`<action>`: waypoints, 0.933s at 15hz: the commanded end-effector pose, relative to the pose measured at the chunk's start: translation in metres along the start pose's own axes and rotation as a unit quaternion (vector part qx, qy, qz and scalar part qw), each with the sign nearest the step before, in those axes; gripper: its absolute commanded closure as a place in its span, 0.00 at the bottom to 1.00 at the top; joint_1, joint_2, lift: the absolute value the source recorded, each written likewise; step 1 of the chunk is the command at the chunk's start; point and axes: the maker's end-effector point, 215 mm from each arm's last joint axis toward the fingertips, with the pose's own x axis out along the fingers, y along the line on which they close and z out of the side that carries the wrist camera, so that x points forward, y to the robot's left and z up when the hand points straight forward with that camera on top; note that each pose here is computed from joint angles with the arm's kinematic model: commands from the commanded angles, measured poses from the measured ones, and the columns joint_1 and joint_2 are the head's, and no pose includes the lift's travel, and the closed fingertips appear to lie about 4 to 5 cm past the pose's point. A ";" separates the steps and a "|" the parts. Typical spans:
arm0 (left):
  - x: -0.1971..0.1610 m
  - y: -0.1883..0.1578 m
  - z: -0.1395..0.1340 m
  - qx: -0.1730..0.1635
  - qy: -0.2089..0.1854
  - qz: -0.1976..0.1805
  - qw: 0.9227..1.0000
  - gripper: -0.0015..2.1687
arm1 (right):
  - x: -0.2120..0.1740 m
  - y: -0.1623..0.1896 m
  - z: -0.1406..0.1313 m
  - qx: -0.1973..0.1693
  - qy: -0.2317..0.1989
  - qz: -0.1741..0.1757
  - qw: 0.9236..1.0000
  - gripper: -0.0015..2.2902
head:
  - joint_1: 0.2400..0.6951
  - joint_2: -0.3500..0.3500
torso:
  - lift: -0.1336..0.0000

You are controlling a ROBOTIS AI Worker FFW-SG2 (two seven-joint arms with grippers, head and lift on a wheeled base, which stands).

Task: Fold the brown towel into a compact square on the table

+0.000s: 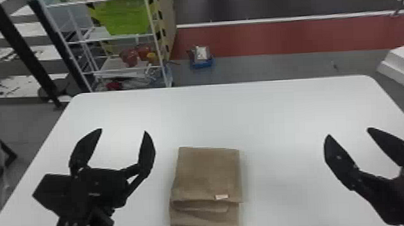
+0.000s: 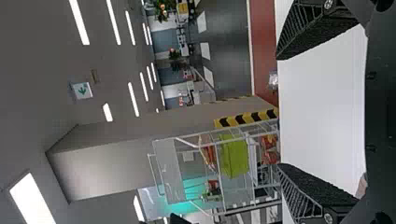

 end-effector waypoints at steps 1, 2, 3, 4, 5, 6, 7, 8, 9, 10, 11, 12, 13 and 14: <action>0.000 -0.002 -0.002 -0.002 0.003 -0.002 1.000 0.01 | -0.011 -0.025 0.002 -0.011 0.001 -0.026 1.000 0.03 | 1.00 0.59 | 0.08; 0.000 -0.003 -0.002 -0.003 0.004 -0.004 1.000 0.01 | -0.014 -0.033 0.004 -0.016 0.001 -0.034 0.999 0.03 | 1.00 0.57 | 0.08; 0.000 -0.003 -0.003 -0.003 0.005 -0.004 1.000 0.01 | -0.015 -0.038 0.005 -0.020 0.002 -0.038 0.999 0.03 | 1.00 0.55 | 0.08; 0.000 -0.004 -0.006 -0.004 0.011 -0.005 1.000 0.01 | -0.016 -0.040 0.003 -0.020 0.005 -0.039 0.999 0.03 | 1.00 0.53 | 0.08; -0.001 -0.005 -0.008 -0.004 0.012 -0.005 1.000 0.01 | -0.017 -0.043 0.001 -0.021 0.007 -0.041 0.999 0.03 | 1.00 0.52 | 0.08; 0.000 -0.010 -0.012 -0.006 0.016 -0.009 1.000 0.01 | -0.017 -0.046 0.000 -0.020 0.009 -0.042 0.999 0.03 | 1.00 0.50 | 0.08; 0.000 -0.010 -0.016 -0.006 0.024 -0.010 1.000 0.01 | -0.016 -0.047 -0.003 -0.019 0.012 -0.041 0.999 0.03 | 1.00 0.49 | 0.08; 0.000 -0.010 -0.016 -0.006 0.024 -0.010 1.000 0.01 | -0.016 -0.048 -0.005 -0.019 0.014 -0.040 0.999 0.03 | 1.00 0.49 | 0.08; 0.000 -0.011 -0.017 -0.007 0.026 -0.011 1.000 0.01 | -0.014 -0.048 -0.007 -0.018 0.017 -0.039 0.999 0.03 | 1.00 0.48 | 0.08; 0.001 -0.011 -0.017 -0.007 0.027 -0.011 1.000 0.01 | -0.014 -0.047 -0.008 -0.018 0.018 -0.037 0.999 0.03 | 1.00 0.48 | 0.08; 0.001 -0.011 -0.017 -0.007 0.027 -0.011 1.000 0.01 | -0.013 -0.046 -0.009 -0.017 0.017 -0.036 0.999 0.03 | 1.00 0.48 | 0.08; 0.001 -0.011 -0.016 -0.006 0.026 -0.010 1.000 0.01 | -0.013 -0.046 -0.010 -0.016 0.017 -0.036 0.999 0.03 | 1.00 0.48 | 0.08; 0.001 -0.011 -0.015 -0.006 0.026 -0.011 1.000 0.01 | -0.013 -0.046 -0.010 -0.016 0.017 -0.035 0.999 0.03 | 1.00 0.48 | 0.08; 0.001 -0.011 -0.015 -0.006 0.026 -0.011 1.000 0.01 | -0.013 -0.046 -0.010 -0.015 0.019 -0.034 0.999 0.03 | 1.00 0.48 | 0.08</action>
